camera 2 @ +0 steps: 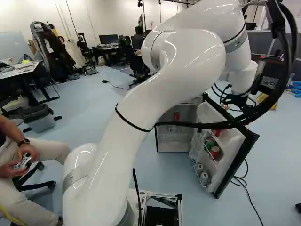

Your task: Grab a drink from the fridge

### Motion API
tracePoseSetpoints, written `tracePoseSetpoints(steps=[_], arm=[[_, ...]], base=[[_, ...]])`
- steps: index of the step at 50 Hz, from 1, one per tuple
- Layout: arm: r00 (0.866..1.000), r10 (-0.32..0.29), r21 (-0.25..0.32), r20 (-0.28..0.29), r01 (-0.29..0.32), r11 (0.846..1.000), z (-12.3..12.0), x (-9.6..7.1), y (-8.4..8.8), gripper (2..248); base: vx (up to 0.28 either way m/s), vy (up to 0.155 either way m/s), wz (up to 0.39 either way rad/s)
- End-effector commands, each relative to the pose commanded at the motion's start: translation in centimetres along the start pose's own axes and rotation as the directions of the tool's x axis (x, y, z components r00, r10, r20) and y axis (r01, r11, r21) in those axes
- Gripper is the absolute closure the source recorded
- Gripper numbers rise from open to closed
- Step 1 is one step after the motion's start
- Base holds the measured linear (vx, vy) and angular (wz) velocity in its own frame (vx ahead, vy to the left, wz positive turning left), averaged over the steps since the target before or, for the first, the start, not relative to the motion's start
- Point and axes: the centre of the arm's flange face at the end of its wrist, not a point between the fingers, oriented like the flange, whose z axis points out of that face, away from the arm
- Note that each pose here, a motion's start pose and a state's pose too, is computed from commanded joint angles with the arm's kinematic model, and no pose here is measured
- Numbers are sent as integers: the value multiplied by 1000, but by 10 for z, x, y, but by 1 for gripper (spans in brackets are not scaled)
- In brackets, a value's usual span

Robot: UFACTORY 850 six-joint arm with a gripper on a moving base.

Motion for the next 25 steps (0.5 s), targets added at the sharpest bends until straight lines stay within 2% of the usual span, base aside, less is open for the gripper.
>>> tracePoseSetpoints(steps=[11, 25], arm=[[1000, 4, 2, 7, -4, 1000, 5, 8, -2, 3], [1000, 8, -2, 22, -8, 1000, 3, 4, 1, 3]], base=[[0, 0, 0], [0, 0, 0]])
